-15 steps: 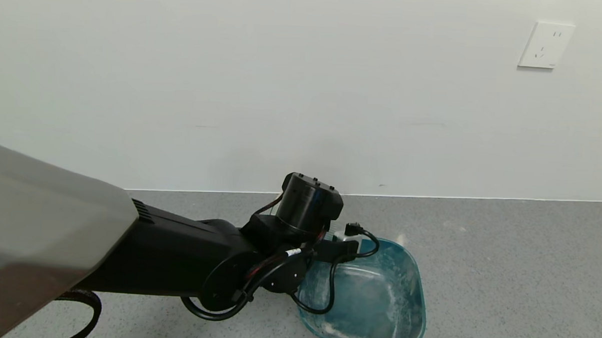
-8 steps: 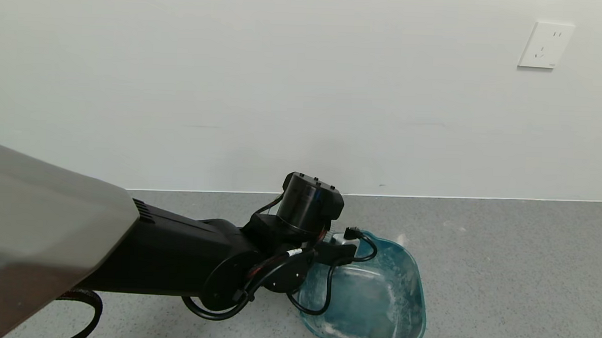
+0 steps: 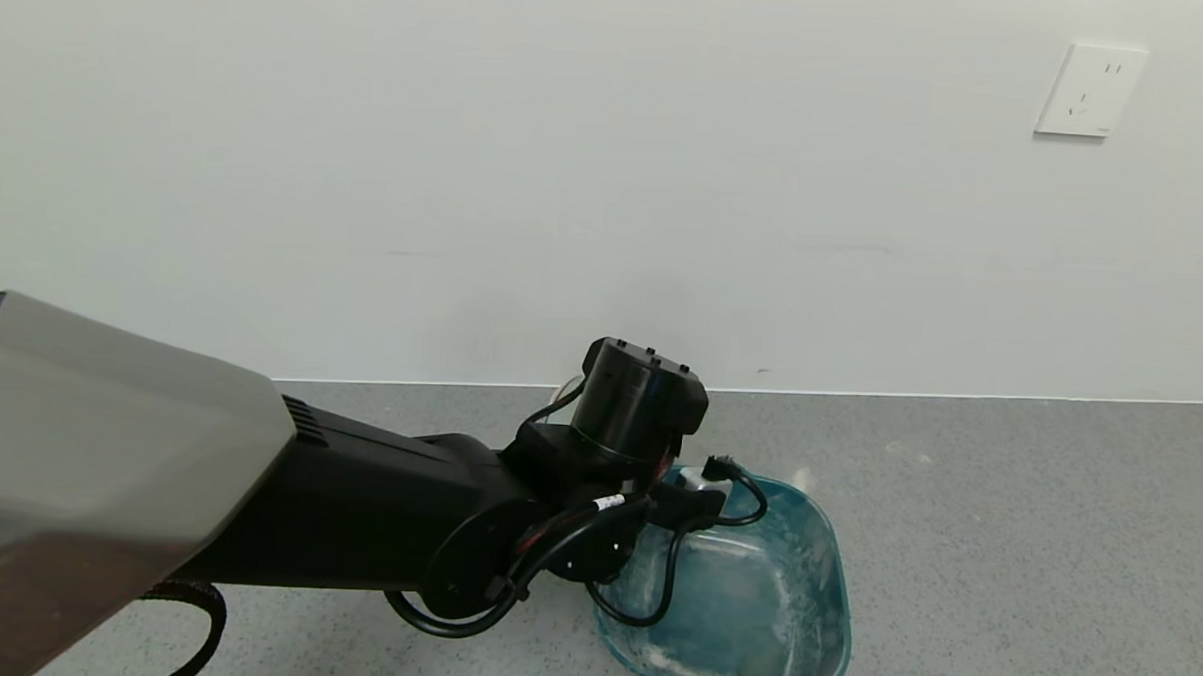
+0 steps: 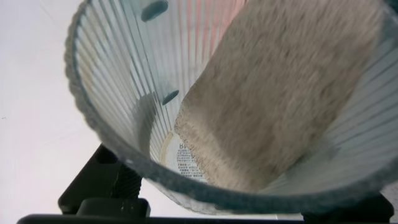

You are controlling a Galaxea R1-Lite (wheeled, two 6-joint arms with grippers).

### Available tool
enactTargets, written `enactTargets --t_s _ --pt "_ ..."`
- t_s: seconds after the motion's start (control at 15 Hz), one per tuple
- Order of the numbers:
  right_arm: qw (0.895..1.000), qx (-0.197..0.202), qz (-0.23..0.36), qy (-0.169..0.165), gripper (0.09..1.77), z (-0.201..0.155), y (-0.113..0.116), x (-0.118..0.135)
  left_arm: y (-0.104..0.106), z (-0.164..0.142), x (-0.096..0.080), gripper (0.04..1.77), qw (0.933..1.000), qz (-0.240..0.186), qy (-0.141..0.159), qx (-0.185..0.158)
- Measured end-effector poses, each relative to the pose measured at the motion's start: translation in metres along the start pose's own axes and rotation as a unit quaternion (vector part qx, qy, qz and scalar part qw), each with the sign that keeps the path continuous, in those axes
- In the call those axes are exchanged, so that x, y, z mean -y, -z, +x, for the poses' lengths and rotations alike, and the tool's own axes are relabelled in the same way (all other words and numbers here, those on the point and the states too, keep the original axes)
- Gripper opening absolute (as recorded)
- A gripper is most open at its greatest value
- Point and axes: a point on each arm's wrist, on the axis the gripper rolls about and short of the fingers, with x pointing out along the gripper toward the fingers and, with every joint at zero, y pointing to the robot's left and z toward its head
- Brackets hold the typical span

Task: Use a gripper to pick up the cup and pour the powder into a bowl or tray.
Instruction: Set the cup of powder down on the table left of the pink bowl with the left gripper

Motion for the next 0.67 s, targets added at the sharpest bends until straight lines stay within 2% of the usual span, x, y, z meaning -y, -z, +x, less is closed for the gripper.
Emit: enactTargets --t_s 0.67 --pt "1.0 0.0 0.0 0.0 1.71 0.0 0.0 0.0 -0.0059 -0.0036 -0.0007 1.32 0.9995 0.028 -0.003 -0.013"
